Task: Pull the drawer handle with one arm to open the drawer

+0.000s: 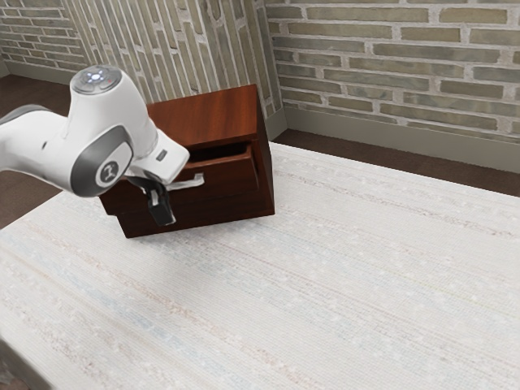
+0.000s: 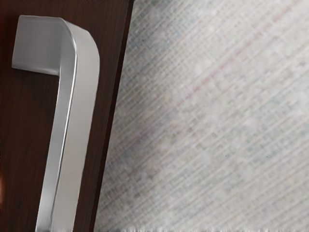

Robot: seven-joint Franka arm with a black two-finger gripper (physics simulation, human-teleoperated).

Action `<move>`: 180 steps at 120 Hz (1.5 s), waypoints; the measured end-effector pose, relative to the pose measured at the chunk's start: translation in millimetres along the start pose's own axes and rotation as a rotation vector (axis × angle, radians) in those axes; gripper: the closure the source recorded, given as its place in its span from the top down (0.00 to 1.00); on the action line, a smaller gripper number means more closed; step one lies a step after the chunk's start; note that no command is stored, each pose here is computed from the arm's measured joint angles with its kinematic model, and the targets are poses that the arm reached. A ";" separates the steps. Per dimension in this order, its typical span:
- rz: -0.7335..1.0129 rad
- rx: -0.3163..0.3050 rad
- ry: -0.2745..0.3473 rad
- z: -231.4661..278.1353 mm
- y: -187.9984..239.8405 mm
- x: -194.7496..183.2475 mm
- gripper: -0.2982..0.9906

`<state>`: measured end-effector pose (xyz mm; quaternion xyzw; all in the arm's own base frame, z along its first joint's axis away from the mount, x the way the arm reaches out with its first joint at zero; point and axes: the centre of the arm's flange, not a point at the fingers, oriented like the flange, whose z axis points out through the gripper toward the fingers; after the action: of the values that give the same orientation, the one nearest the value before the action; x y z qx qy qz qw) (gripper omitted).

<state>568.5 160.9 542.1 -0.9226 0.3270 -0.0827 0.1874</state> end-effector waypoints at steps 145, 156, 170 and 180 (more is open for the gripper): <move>0.140 -0.049 0.104 -47.4 98.1 -18.9 0.74; 0.147 -0.045 0.104 -50.0 101.4 -22.3 0.74; 0.149 -0.040 0.104 -52.1 102.5 -24.3 0.74; 0.150 -0.040 0.106 -53.2 104.4 -26.8 0.73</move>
<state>473.3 87.7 548.3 -0.8935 0.4061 -0.1104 0.1569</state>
